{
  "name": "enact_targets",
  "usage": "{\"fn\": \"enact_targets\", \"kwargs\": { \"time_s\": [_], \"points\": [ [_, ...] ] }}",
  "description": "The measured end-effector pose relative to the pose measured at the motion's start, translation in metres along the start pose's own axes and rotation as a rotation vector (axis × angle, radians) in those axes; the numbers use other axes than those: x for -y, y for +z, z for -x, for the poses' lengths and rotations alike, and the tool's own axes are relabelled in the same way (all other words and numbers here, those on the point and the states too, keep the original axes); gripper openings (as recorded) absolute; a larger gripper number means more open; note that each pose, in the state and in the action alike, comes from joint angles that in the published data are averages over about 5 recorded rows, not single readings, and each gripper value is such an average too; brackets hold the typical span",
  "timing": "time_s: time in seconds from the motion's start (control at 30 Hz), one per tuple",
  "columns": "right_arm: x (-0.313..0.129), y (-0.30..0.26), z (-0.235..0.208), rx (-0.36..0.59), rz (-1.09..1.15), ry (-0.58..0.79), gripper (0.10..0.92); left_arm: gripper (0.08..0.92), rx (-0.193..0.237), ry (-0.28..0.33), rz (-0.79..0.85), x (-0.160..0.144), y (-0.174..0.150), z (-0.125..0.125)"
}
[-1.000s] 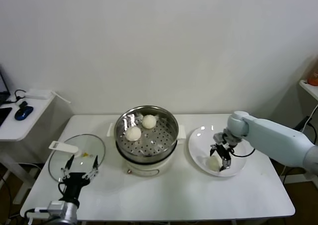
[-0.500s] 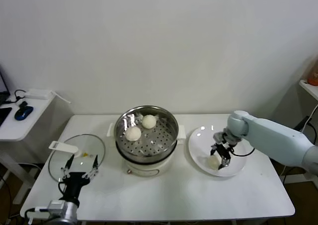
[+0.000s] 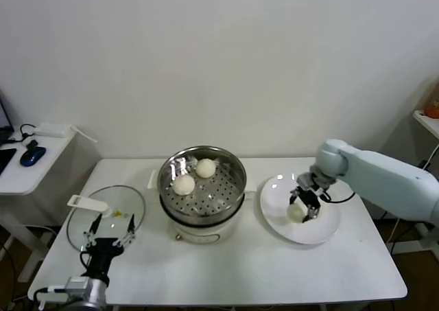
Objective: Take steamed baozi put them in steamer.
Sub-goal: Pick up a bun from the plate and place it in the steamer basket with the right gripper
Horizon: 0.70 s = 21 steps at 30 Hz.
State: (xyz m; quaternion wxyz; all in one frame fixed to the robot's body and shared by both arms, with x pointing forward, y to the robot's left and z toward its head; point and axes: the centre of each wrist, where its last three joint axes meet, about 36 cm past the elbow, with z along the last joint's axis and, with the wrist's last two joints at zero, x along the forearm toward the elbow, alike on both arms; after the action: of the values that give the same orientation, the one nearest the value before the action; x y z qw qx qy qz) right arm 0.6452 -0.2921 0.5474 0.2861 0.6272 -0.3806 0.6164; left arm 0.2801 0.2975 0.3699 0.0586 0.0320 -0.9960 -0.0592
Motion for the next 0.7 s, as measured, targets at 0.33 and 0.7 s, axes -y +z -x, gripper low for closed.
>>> {"fn": "enact_targets", "kwargs": {
  "time_s": [0.33,0.7],
  "points": [
    [0.026,-0.071,-0.109,-0.111,-0.415,0.113,0.680,0.823,0.004,-0.001,-0.012,0.006,-0.006,0.001],
    [0.060,-0.163,-0.156,-0.207,-0.788,0.168,0.691,0.823,0.007,-0.007,-0.014,0.004,-0.010,-0.004]
  ]
}}
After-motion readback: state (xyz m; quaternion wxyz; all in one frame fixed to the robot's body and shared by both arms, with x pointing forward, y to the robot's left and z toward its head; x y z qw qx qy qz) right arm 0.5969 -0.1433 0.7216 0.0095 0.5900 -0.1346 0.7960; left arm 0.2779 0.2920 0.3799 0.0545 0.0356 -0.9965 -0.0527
